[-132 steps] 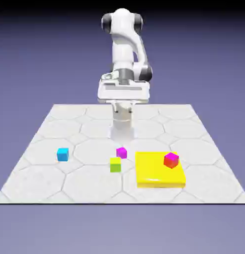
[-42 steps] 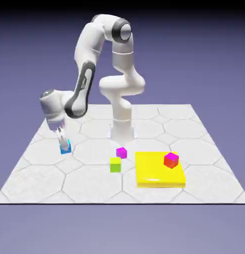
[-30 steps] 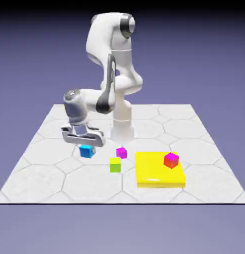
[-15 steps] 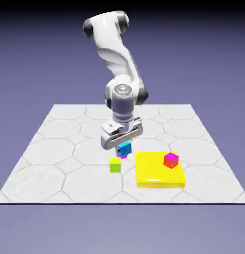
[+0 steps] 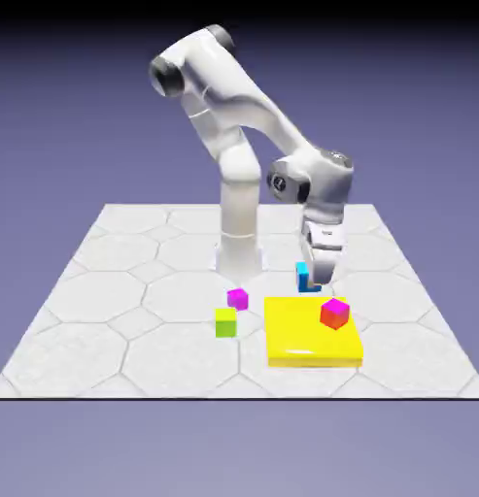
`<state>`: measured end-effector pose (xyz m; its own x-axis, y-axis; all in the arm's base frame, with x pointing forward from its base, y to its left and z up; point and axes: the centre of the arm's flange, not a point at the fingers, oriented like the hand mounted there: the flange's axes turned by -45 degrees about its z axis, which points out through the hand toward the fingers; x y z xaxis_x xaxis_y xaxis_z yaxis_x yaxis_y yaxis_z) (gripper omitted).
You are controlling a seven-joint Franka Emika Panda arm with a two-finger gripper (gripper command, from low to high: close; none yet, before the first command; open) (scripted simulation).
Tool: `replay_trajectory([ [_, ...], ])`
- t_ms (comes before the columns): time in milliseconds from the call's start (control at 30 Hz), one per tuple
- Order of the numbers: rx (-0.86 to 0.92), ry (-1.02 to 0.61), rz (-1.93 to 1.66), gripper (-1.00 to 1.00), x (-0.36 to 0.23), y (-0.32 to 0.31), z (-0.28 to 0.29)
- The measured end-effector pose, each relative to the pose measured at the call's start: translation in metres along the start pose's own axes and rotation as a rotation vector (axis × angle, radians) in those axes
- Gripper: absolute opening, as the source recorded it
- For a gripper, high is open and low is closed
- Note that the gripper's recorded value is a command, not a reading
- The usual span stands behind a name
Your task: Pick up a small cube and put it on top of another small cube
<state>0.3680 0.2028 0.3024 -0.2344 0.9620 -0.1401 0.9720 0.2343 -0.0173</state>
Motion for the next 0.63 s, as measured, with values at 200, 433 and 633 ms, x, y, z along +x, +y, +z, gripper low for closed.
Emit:
replay_trajectory([
  [200, -0.066, -0.031, -0.325, -1.00, 0.057, -0.018, -0.008],
  [433, -0.067, -0.030, -0.322, -1.00, 0.058, -0.013, 0.037],
  [633, -0.068, -0.032, -0.325, 1.00, 0.058, -0.014, 0.062],
])
